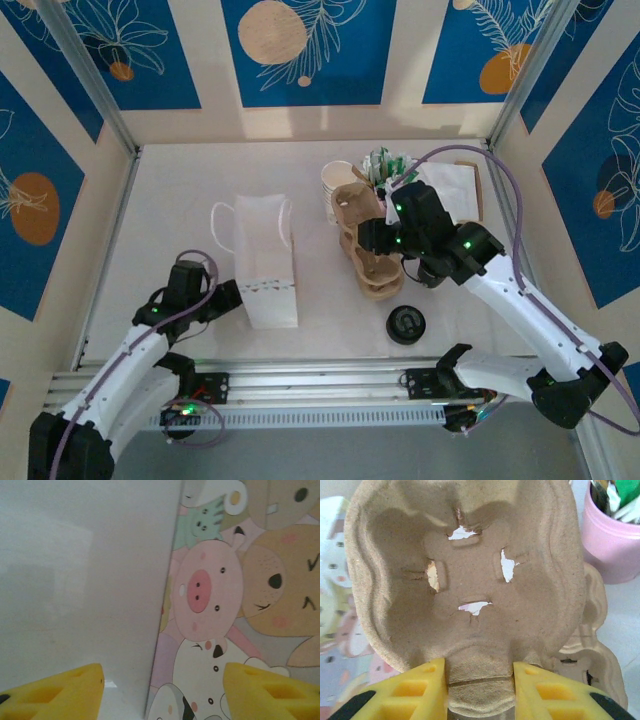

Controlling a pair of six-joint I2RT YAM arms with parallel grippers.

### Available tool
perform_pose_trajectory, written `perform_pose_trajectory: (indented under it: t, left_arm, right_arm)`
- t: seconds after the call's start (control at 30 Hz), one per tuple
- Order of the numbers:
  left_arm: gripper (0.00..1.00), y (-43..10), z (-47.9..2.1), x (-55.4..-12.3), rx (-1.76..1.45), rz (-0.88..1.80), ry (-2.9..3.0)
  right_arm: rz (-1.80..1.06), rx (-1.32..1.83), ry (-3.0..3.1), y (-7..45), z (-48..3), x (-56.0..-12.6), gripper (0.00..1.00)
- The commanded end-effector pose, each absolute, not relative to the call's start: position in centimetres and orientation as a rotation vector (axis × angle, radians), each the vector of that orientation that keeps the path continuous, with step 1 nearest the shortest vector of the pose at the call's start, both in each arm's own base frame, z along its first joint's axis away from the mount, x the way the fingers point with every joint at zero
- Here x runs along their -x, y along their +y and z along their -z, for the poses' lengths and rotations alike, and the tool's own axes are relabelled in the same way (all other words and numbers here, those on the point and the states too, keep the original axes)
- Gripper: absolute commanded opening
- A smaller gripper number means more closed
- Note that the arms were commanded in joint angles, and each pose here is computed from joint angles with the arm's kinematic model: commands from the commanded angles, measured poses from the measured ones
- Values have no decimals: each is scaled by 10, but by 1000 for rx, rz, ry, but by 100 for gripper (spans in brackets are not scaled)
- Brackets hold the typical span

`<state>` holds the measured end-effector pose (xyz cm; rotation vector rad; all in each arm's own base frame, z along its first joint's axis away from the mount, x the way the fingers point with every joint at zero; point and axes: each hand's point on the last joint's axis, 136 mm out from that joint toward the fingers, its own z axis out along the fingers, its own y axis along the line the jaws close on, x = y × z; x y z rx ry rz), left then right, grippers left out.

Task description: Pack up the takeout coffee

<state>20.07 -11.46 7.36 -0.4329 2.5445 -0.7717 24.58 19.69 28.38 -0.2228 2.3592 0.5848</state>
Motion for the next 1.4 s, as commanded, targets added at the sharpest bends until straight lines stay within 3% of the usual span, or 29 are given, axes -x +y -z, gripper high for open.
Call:
perform_pose_trajectory:
  t: [0.0,0.53,0.97,1.17,1.37]
  left_arm:
    - [67,-124,-74,-202,390,786,2526]
    - [73,-181,-62,-183,267,987,2463]
    - [69,-245,-65,-172,95,1002,2431]
    - [71,-265,-74,-162,-34,987,2415]
    - [73,-238,-93,-160,-77,886,2370]
  right_arm:
    - [-619,245,2310,199,-308,-241,34]
    - [-587,421,1987,218,-414,-239,33]
    - [-687,692,1639,273,-472,-195,33]
    - [-741,782,1529,294,-479,-178,33]
    - [-750,824,1543,317,-463,-184,32]
